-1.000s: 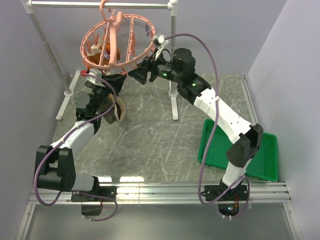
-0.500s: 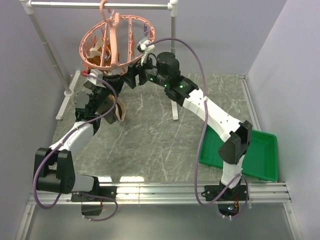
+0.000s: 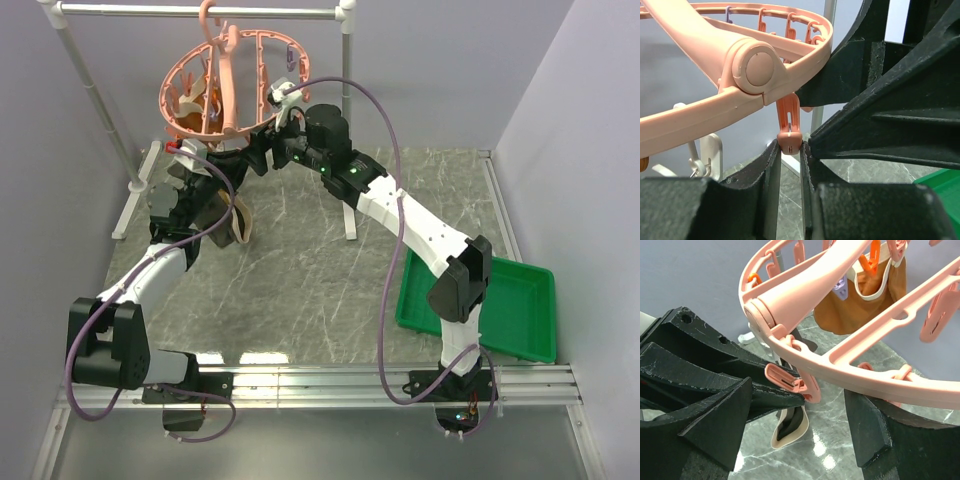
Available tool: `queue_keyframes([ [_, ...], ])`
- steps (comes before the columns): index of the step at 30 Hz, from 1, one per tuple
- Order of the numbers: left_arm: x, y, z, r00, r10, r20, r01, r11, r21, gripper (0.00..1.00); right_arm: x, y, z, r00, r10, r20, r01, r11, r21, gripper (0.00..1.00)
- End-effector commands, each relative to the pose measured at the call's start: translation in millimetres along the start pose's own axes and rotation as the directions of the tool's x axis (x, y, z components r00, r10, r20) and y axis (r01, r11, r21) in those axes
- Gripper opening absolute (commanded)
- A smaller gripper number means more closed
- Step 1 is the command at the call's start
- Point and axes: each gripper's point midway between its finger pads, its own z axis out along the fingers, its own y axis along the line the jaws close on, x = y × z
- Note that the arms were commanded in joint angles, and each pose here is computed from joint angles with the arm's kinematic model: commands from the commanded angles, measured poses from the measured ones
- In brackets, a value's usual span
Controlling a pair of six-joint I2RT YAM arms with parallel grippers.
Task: Clip the underwear to the hanger
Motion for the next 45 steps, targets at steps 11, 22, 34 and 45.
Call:
queue_keyframes([
  [11,-27,-19,5,0.996,0.072,0.045,-0.075,0.993,0.092,0.11,-29,2,11,0.997,-0.016,0.077,0.016,1.000,0.003,0.71],
  [22,-25,-18,5,0.996,0.083,0.027,-0.085,0.992,0.089,0.28,-36,4,11,0.995,0.035,0.094,-0.034,0.999,-0.011,0.32],
  [34,-24,-9,7,0.997,0.076,0.017,-0.076,0.996,0.044,0.45,-41,11,4,0.989,0.111,0.100,-0.107,0.993,-0.051,0.05],
  [45,-26,-1,15,0.999,0.048,0.013,-0.048,0.999,0.015,0.17,-39,16,3,0.987,0.133,0.095,-0.125,0.989,-0.083,0.02],
])
